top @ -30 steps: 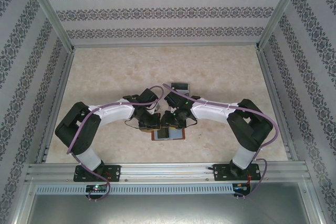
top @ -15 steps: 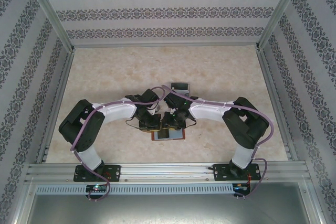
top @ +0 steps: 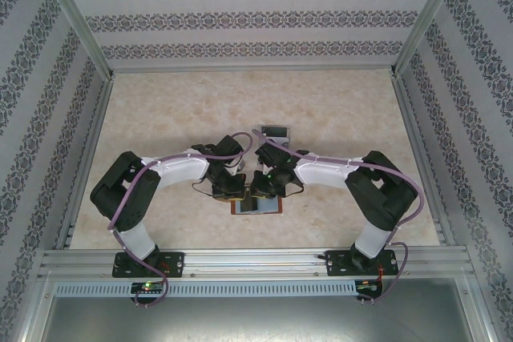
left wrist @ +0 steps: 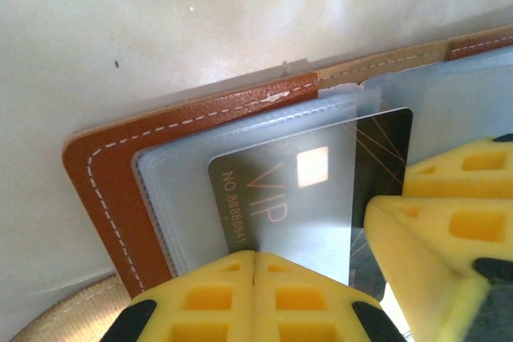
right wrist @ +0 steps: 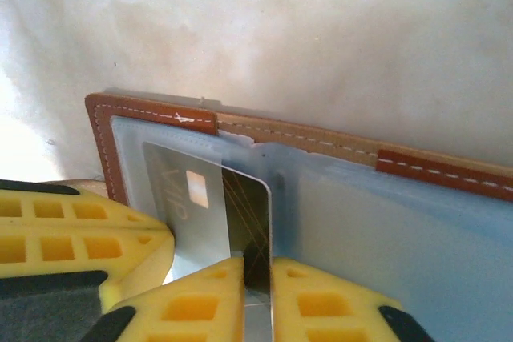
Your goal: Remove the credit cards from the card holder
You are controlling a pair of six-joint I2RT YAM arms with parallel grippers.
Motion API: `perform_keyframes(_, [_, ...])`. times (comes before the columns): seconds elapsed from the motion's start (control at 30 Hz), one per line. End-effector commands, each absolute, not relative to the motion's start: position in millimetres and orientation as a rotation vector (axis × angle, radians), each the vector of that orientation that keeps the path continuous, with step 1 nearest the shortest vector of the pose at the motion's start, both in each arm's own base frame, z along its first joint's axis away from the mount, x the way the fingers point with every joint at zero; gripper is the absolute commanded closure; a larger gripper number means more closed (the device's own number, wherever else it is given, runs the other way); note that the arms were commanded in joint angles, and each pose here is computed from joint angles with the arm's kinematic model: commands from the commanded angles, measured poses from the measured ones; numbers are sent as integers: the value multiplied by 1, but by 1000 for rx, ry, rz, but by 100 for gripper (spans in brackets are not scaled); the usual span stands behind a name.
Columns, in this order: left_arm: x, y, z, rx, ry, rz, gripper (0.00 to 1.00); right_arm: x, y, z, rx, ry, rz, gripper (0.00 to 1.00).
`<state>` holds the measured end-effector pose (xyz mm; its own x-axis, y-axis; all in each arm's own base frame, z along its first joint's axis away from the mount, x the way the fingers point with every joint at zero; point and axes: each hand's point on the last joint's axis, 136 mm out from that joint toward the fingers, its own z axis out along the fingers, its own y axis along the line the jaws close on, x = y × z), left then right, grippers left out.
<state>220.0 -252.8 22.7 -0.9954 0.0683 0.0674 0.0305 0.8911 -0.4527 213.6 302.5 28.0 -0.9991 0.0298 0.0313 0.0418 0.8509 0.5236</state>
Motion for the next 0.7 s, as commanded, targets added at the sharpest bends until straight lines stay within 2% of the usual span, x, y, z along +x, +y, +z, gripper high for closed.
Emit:
perform_keyframes(0.0, [203,-232,4,-78,-2947,520,98,219,315,46,-43,-2985,-997,90])
perform_keyframes(0.3, [202,-230,7,-81,-2960,517,98,218,304,42,-38,-3002,-961,99])
perform_keyframes(0.67, [202,-230,10,-72,-2967,531,99,217,249,41,-4,-3138,-566,100])
